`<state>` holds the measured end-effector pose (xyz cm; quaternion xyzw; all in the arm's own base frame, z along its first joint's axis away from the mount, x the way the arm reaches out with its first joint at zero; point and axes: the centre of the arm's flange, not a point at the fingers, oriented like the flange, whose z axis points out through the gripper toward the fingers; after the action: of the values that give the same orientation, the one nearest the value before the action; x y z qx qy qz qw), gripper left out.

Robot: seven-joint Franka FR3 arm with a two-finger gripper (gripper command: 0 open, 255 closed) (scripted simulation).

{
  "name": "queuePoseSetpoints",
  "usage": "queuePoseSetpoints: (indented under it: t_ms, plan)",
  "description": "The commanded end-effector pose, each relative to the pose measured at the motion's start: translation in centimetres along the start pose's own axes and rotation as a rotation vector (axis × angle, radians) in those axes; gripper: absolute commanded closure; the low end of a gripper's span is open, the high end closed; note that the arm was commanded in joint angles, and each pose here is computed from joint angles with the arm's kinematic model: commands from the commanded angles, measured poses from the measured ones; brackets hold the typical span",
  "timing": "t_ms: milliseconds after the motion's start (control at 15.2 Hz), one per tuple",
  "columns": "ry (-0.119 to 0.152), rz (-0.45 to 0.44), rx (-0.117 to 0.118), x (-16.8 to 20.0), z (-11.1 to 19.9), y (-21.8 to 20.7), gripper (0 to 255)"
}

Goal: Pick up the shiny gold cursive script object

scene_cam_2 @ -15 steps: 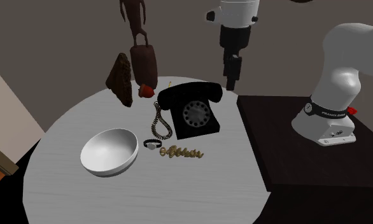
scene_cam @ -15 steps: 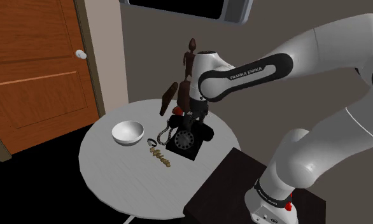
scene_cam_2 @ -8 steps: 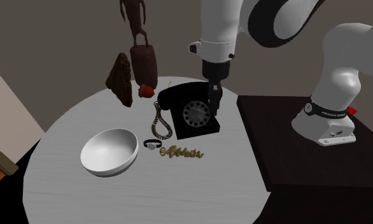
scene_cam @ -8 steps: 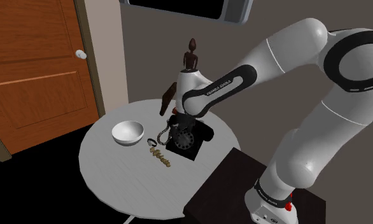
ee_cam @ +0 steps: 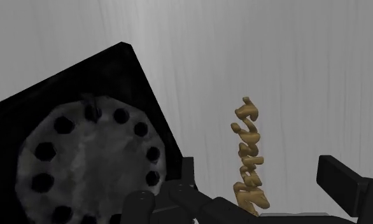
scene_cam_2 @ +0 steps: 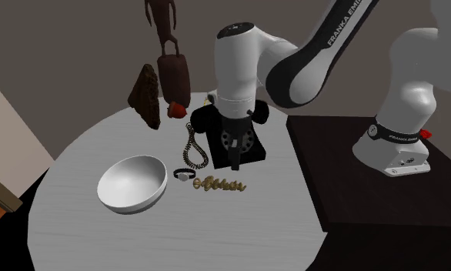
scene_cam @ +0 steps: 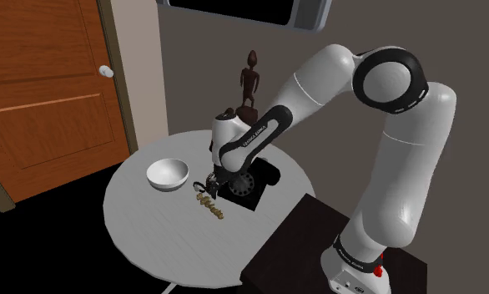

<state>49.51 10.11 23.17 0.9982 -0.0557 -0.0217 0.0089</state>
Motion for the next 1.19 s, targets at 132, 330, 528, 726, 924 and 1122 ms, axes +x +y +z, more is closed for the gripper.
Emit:
queuePoseSetpoints:
  t_ms: [132, 330, 528, 726, 924, 1122]
  plan:
    - [-0.002, 0.017, -0.004, 2.6, 4.4, -1.8, 0]
    - [-0.003, 0.024, -0.005, 3.7, 6.7, -2.4, 0]
    - [-0.003, 0.024, -0.005, 3.8, 8.3, -2.5, 0]
    - [-0.003, 0.024, -0.005, 3.9, 9.9, -2.5, 0]
    - [-0.003, 0.024, -0.005, 3.9, 10.1, -2.5, 255]
    - [-0.003, 0.024, -0.005, 3.9, 10.1, -2.5, 255]
